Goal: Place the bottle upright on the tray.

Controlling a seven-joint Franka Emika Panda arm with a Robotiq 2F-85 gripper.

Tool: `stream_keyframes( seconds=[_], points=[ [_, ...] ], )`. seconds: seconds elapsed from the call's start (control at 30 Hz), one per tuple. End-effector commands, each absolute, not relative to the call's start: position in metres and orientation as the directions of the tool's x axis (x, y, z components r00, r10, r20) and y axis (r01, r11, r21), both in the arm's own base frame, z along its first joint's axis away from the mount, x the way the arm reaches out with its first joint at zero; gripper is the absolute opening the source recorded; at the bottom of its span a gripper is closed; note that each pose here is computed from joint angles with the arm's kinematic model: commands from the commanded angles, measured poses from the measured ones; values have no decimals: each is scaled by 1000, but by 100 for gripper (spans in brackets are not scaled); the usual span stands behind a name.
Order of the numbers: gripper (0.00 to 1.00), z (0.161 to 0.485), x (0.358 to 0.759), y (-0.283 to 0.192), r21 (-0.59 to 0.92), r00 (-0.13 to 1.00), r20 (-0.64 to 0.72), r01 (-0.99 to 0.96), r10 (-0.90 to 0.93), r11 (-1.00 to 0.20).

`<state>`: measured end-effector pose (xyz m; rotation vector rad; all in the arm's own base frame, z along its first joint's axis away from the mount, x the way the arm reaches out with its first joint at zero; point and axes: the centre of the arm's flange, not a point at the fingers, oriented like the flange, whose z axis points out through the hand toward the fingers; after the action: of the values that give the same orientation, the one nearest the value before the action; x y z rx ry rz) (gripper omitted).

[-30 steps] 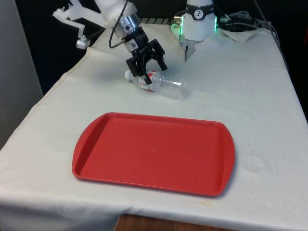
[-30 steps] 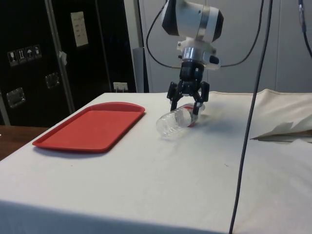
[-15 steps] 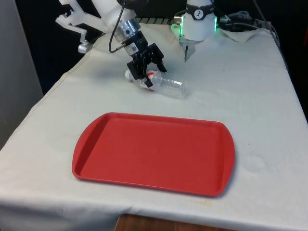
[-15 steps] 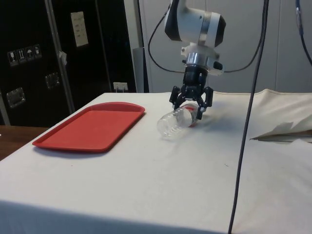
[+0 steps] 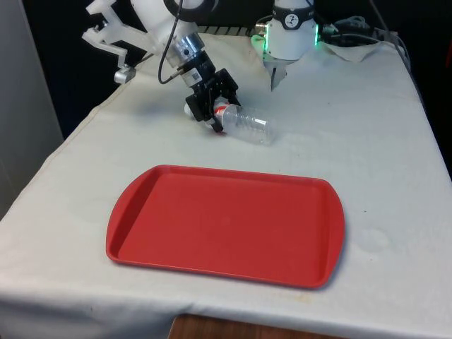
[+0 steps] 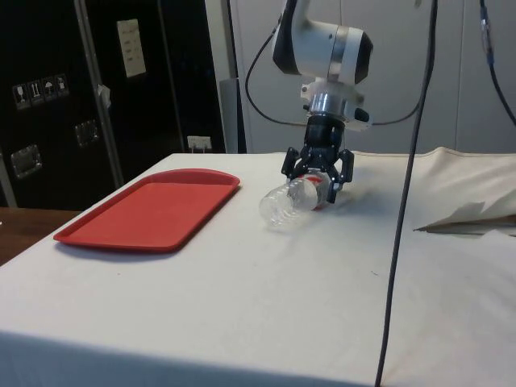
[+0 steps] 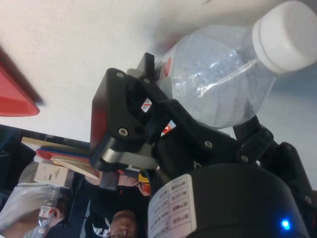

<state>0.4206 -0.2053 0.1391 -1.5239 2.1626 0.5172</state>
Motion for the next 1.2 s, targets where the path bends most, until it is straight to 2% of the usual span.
stream_keyframes(
  seconds=[0.0,0.73,0.83,0.93,0.97,1.1,1.17],
  points=[
    [100,140,421,-206,46,-293,-554,-945,-779,323],
    [100,139,421,-207,49,-294,-552,-946,-780,322],
    [86,139,420,-208,49,-295,-551,-945,-780,323],
    [67,139,420,-207,49,-297,-550,-945,-781,324],
    [67,139,420,-208,49,-295,-551,-945,-781,322],
    [49,140,420,-209,50,-295,-557,-945,-777,323],
    [44,140,420,-209,51,-295,-558,-945,-776,323]
  ],
)
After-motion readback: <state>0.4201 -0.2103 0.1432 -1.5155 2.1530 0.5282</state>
